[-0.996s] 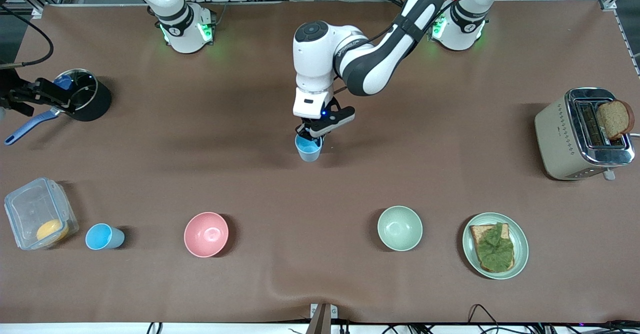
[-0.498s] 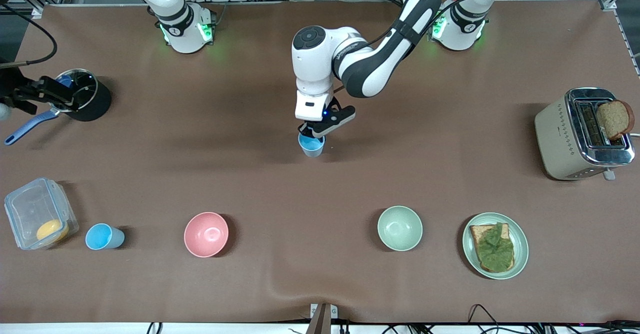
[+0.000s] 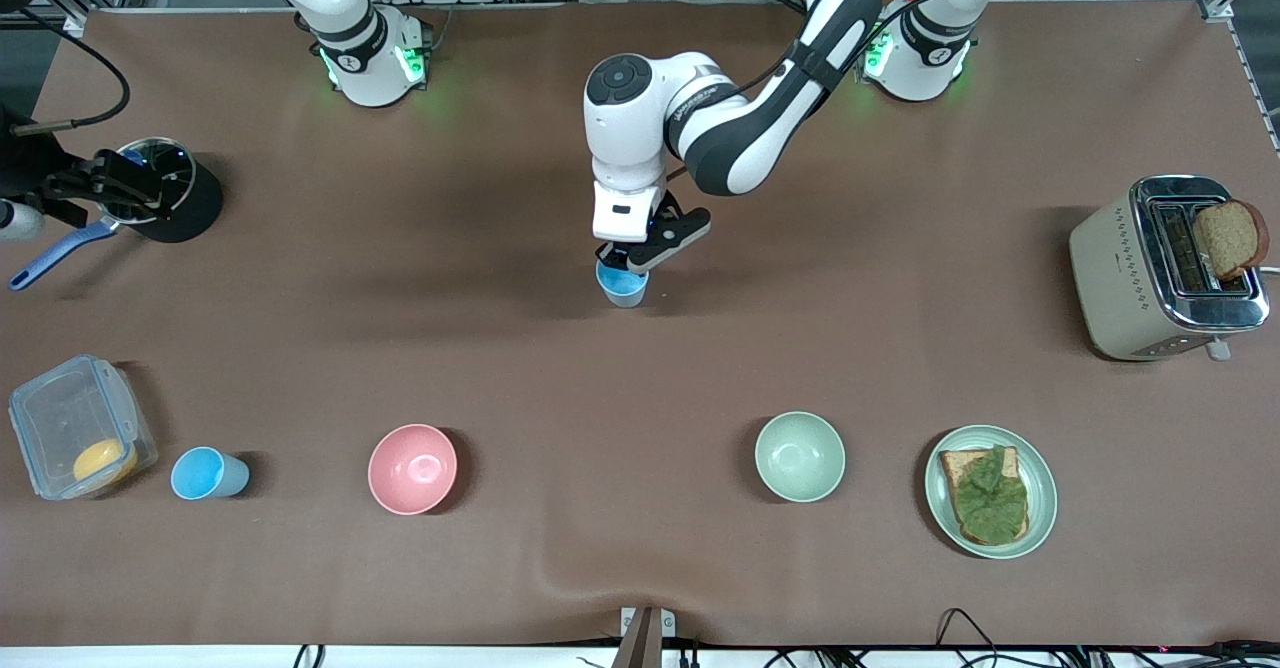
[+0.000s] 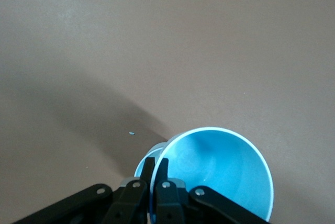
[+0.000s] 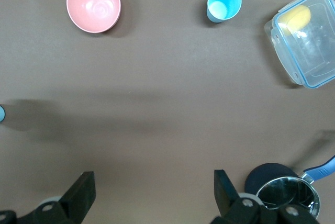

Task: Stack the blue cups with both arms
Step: 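Open the left gripper to release the stacked cup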

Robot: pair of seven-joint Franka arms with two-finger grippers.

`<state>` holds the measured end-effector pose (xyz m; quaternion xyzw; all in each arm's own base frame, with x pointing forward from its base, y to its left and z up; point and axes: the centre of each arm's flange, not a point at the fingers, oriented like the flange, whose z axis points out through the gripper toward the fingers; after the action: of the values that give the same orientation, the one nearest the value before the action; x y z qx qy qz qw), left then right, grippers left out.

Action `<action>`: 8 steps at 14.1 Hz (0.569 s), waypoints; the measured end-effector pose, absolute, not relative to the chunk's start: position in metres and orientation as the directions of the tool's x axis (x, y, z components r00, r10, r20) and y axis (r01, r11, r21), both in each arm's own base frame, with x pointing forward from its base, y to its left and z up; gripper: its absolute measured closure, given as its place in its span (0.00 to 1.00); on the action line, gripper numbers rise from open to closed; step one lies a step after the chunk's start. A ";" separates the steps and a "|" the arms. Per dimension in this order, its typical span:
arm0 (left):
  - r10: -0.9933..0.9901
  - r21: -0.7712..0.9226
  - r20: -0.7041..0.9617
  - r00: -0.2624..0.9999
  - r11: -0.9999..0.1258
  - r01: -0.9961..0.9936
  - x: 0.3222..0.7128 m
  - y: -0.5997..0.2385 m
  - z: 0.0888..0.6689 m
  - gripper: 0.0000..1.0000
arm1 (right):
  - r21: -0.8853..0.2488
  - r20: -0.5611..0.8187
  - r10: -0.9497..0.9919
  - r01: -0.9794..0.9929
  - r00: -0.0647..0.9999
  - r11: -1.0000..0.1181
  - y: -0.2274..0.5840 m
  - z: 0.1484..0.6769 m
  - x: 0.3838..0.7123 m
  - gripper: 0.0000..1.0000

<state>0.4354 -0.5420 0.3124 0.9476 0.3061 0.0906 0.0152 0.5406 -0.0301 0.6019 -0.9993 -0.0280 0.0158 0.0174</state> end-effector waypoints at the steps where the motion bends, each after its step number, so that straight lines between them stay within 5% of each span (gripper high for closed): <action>1: 0.586 0.081 0.158 0.795 -0.810 0.581 0.435 -0.542 0.312 0.96 | -0.036 -0.031 0.058 0.056 0.998 -0.998 -0.030 0.602 0.541 0.00; 8: 0.606 0.044 0.119 0.787 -0.795 0.605 0.429 -0.542 0.305 0.96 | -0.037 -0.044 0.067 0.065 0.997 -0.997 -0.025 0.602 0.539 0.00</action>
<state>0.4289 -0.5422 0.3045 0.9452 0.3203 0.0633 0.0016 0.5391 -0.0246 0.6022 -0.9990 -0.0331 0.0225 0.0177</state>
